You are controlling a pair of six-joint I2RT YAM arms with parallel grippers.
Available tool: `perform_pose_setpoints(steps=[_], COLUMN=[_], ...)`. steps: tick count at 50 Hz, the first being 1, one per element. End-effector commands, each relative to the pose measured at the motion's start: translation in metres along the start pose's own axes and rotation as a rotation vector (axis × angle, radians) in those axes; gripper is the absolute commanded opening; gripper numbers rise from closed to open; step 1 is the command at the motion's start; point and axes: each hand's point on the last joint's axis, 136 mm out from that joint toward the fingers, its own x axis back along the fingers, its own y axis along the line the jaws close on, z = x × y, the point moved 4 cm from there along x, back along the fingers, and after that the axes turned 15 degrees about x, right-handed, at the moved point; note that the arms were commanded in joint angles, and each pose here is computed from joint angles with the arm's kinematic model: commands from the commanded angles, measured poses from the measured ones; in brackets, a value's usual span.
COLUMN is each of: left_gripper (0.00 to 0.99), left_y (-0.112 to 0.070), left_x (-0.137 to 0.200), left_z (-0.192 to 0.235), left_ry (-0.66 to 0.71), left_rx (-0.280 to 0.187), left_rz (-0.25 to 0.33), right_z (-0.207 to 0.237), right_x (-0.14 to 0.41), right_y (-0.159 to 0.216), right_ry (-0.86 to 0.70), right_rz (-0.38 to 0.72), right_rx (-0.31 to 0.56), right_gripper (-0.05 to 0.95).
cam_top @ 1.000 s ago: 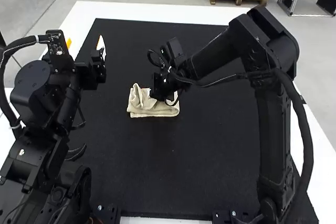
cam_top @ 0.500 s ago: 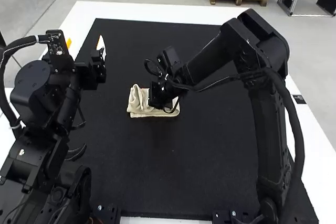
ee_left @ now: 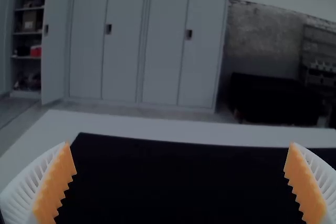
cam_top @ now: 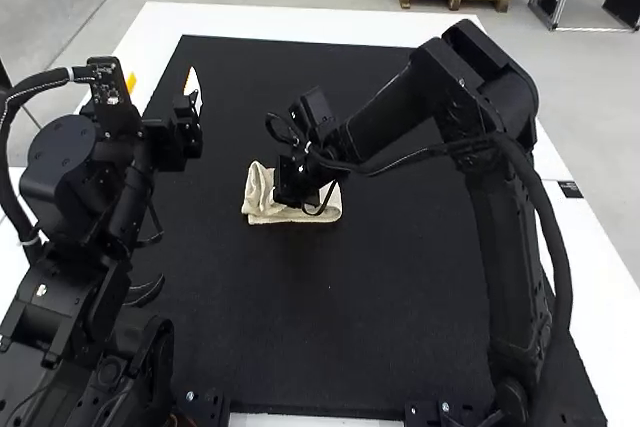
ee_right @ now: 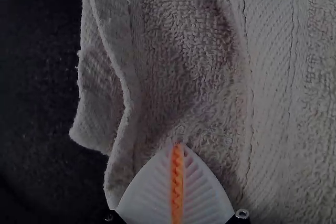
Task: Fold the towel.
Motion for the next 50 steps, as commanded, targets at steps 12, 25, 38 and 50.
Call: perform_pose_setpoints(steps=[12, 25, 38, 50], left_gripper=[0.936, 0.936, 0.936, 0.936], left_y=[0.000, 0.000, 0.000, 0.001], left_x=[0.003, 0.003, 0.004, 0.003], left_z=[-0.007, -0.007, -0.008, -0.007], left_ry=[-0.032, -0.032, -0.032, -0.032], left_rx=[0.011, 0.011, 0.011, 0.010], left_rz=[-0.001, -0.001, -0.001, -0.003], right_z=[-0.015, -0.015, -0.016, -0.017], right_x=[-0.009, -0.018, -0.023, -0.027], right_y=[0.016, 0.028, 0.031, 0.034], right_ry=[-0.023, -0.015, -0.008, -0.006], right_rz=[-0.018, -0.034, -0.036, -0.040], right_rx=[0.038, 0.054, 0.059, 0.065], right_gripper=[0.00, 0.00, 0.00, 0.00])
